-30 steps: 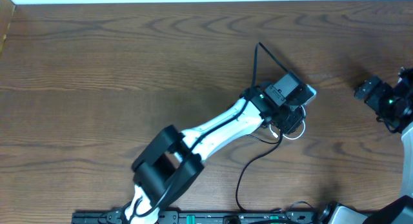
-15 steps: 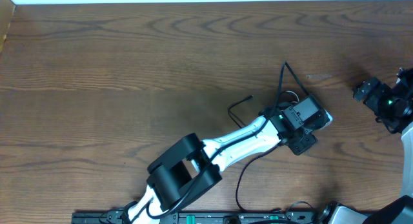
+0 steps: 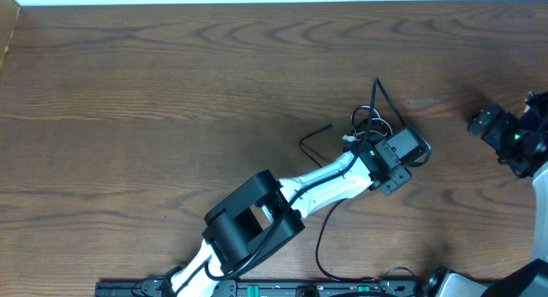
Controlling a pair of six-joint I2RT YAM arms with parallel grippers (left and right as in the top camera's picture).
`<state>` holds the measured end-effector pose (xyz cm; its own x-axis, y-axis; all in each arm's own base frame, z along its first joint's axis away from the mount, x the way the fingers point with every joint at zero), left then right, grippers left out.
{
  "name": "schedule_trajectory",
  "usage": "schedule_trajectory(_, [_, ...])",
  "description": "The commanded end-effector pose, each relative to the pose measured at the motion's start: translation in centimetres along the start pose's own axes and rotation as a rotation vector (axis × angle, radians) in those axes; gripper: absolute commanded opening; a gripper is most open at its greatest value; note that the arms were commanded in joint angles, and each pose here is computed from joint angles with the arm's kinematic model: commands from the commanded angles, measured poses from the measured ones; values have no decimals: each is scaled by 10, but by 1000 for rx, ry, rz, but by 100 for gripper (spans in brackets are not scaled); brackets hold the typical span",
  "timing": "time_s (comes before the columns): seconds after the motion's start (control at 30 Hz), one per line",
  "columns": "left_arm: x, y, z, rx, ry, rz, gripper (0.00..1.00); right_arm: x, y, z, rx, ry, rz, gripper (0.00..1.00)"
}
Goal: Untangle cables
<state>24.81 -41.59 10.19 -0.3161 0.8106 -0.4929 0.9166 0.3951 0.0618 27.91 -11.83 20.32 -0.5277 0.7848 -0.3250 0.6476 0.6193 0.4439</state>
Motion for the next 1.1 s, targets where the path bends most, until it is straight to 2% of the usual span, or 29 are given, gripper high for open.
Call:
schedule_trajectory(0.0, [1,8,-7,-68,14,25,50,-1,1,-5,-9,-9,-11,99])
schedule_trajectory(0.13, [-4,16,-23,-151,3,23,50,-1,1,-5,-9,-10,-12,99])
schedule_trajectory(0.33, [-4,16,-19,-155,-2,23,50,0,0,-4,-2,-6,-9,99])
schedule_trajectory(0.63, [-3,25,-18,-259,13,21,50,-1,-4,-4,30,-14,-7,99])
schedule_trajectory(0.97, [-5,2,-26,-246,25,68,50,-1,-6,-3,56,-18,-5,99])
schedule_trajectory(1.07, [-6,5,-29,-291,28,59,50,-1,-8,-4,70,-23,-4,99])
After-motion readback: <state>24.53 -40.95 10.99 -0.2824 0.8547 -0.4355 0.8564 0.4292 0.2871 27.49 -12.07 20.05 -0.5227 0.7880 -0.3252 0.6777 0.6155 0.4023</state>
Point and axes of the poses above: each gripper's point midway between its finger pads, its own z axis out along the fingers, its own y axis along the line the jaws close on, x = y × z, the point moved 8 cm from there along -z, back along the fingers, and after that the axes turned 13 degrees about z, right-handed, at the moved point
